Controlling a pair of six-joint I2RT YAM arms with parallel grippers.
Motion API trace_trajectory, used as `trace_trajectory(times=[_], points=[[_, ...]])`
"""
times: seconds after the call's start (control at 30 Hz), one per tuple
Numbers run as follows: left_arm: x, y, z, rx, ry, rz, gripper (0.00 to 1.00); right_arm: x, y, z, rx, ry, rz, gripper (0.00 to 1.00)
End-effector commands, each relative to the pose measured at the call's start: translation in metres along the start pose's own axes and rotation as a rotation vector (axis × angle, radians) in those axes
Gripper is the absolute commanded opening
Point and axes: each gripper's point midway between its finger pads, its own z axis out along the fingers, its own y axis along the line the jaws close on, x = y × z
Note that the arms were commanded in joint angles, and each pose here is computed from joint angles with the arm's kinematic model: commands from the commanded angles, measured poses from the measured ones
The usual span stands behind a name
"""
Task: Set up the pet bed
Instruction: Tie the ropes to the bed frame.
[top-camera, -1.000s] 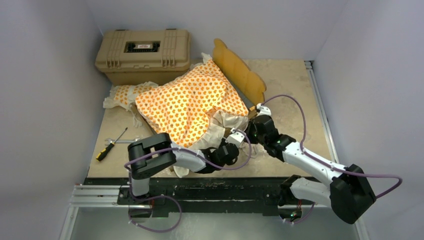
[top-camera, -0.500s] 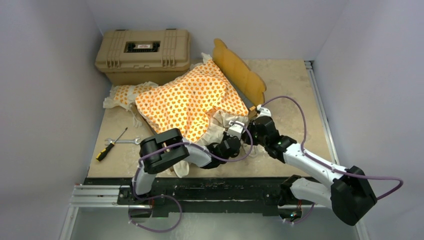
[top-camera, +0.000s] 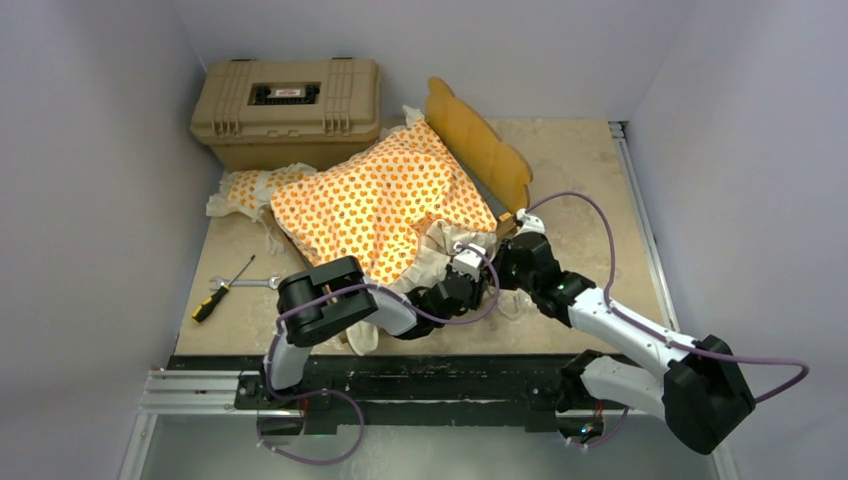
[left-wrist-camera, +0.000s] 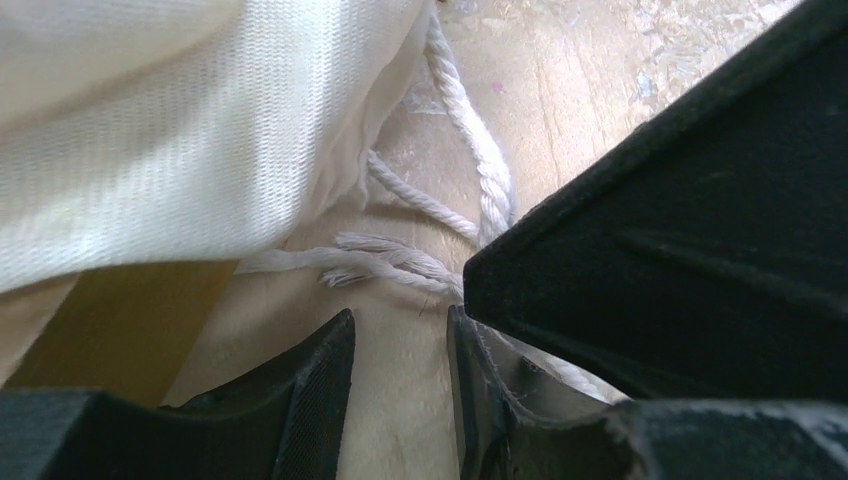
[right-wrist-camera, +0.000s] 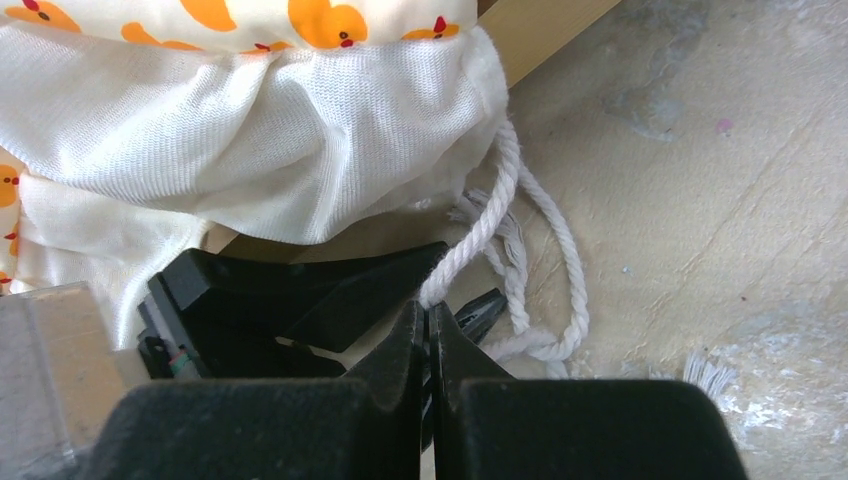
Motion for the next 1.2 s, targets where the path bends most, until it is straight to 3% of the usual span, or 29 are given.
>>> trace_trajectory(times=[0.0, 0.53, 0.63, 0.9, 1.17], points=[[-0.03, -0.001, -0.016, -0.011, -0.037, -0.02, 0.38, 0.005, 0.007, 0.003, -0.032, 0.019, 0.004, 0.0], [-0.067, 0.018, -0.077, -0.041, -0.023, -0.061, 0.34, 0.044, 0.014, 0.033, -0.102, 0.222, -0.128, 0.0], [-0.067, 0.018, -0.077, -0.041, -0.023, -0.061, 0.34, 0.044, 0.014, 0.042, -0.089, 0.236, -0.148, 0.07], [-0.071, 0.016, -0.077, -0.035, -0.028, -0.064, 0.34, 0.032, 0.008, 0.036, -0.018, 0.231, -0.163, 0.39], [-0.075, 0.018, -0.081, -0.039, -0.037, -0.07, 0.34, -0.004, 0.007, 0.003, 0.064, 0.166, -0.191, 0.46]])
